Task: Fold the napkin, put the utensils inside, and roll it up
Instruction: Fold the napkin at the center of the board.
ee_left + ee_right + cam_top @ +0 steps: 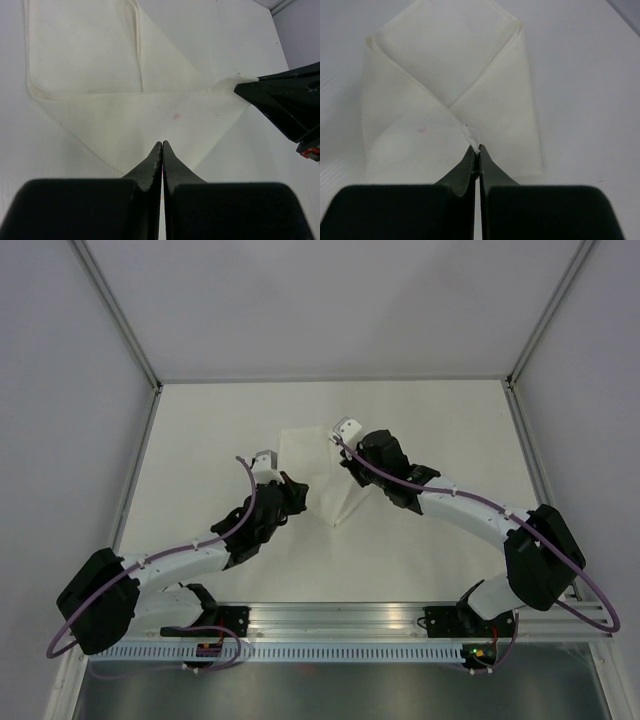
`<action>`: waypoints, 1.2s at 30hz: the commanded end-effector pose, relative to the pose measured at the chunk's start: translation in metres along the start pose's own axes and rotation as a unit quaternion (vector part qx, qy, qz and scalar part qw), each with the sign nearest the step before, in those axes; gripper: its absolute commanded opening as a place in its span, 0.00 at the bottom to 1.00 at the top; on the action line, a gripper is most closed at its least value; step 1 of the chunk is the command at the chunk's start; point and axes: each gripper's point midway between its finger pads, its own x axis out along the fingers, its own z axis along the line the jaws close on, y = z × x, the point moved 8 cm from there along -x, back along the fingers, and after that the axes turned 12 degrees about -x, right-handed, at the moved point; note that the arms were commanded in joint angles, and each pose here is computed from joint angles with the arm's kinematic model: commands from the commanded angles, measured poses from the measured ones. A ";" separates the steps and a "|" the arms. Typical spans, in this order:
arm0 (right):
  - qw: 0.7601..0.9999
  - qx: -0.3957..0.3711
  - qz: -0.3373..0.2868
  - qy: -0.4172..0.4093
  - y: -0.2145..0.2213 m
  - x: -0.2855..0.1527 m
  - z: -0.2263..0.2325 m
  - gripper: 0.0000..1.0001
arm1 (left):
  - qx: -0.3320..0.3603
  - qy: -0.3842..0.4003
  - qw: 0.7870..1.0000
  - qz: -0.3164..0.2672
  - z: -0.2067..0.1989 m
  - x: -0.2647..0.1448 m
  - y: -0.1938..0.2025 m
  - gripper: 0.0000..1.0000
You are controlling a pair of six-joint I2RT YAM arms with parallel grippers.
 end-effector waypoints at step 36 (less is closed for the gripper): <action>0.991 0.052 0.120 0.006 0.090 0.069 -0.041 0.07 | 0.060 0.067 0.977 0.194 -0.022 0.073 0.073 0.02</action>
